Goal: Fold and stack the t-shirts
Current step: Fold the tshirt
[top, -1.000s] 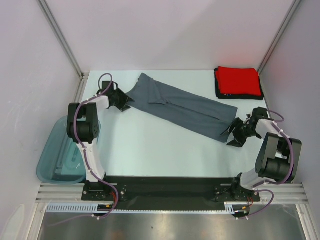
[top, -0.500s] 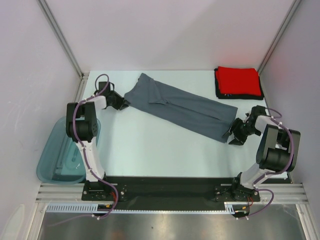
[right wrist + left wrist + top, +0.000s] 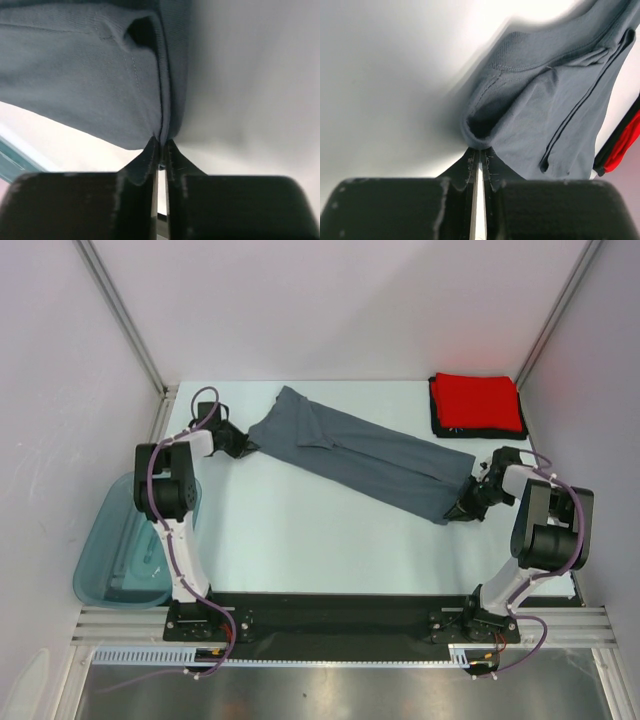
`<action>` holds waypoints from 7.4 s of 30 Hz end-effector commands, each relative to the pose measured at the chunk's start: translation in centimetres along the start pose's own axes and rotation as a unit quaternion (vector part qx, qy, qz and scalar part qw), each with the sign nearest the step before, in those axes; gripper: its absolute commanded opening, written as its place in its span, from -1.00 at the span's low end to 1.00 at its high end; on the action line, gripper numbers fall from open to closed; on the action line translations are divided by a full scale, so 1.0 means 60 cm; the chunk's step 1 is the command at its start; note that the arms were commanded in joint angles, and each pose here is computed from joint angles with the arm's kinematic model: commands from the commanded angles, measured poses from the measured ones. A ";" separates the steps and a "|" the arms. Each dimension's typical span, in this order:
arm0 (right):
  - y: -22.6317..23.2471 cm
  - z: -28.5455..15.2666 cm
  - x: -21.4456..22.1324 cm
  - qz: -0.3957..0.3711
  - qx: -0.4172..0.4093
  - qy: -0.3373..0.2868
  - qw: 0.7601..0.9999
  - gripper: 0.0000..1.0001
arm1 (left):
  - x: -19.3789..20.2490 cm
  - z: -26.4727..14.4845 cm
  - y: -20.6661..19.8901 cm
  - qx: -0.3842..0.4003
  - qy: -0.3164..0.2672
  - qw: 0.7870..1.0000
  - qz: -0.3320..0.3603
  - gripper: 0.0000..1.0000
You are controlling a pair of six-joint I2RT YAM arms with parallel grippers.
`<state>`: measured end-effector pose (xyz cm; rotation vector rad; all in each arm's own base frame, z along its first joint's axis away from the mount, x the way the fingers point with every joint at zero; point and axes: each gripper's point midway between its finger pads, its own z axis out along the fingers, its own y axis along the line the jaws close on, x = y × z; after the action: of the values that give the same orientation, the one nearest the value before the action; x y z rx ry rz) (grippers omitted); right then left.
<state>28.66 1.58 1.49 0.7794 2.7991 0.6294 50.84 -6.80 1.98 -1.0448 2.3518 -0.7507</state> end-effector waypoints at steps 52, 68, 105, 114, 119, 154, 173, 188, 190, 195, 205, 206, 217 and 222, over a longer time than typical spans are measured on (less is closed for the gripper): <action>0.463 -0.041 0.423 -0.457 -0.228 0.143 0.848 0.99 | -0.042 -0.142 -0.126 0.069 -0.039 0.977 0.197 0.26; 0.563 0.058 0.043 -0.305 -0.209 -0.058 0.927 0.42 | -0.046 -0.101 -0.114 0.062 -0.013 0.975 0.212 0.10; 0.673 0.314 -0.237 -0.141 -0.334 -0.121 0.924 -0.16 | -0.077 0.117 -0.064 0.056 -0.014 0.998 0.014 -0.09; 0.673 0.311 -0.275 -0.113 -0.347 -0.156 0.918 -0.74 | -0.088 0.137 -0.082 0.069 -0.019 0.997 0.008 -0.62; 0.661 0.276 -0.326 -0.103 -0.350 -0.193 0.911 -1.00 | -0.100 0.148 -0.131 0.118 -0.037 0.992 0.002 -0.94; 0.579 0.131 -0.415 -0.126 -0.281 -0.222 0.925 0.20 | -0.131 -0.011 -0.349 0.248 -0.099 0.960 0.087 0.10; 0.331 -0.011 0.149 -0.211 -0.219 0.006 0.953 0.22 | 0.372 -0.269 0.123 0.022 0.123 0.979 0.160 0.09; 0.211 -0.023 0.357 -0.210 -0.241 0.065 0.945 0.11 | 0.494 -0.320 0.284 -0.070 0.173 0.967 0.173 -0.14; 0.200 -0.016 0.361 -0.207 -0.237 0.067 0.947 0.11 | 0.506 -0.323 0.305 -0.086 0.186 0.965 0.166 -0.17; 0.183 0.006 0.382 -0.193 -0.237 0.099 0.947 0.08 | 0.505 -0.333 0.315 -0.086 0.175 0.966 0.168 -0.17; 0.175 0.032 0.409 -0.205 -0.234 0.123 0.942 0.01 | 0.513 -0.344 0.343 -0.128 0.183 0.964 0.147 -0.15; 0.172 0.037 0.409 -0.204 -0.229 0.126 0.943 0.00 | 0.513 -0.344 0.346 -0.131 0.183 0.963 0.146 -0.15; 0.158 0.044 0.432 -0.192 -0.224 0.144 0.944 -0.17 | 0.518 -0.343 0.345 -0.125 0.189 0.964 0.139 -0.48; 0.150 0.044 0.436 -0.190 -0.224 0.145 0.945 -0.45 | 0.519 -0.340 0.333 -0.107 0.190 0.965 0.143 -0.70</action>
<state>11.39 23.41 2.15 0.0541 2.7616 1.3386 11.34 -15.27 0.83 -0.6452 2.7994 -0.7699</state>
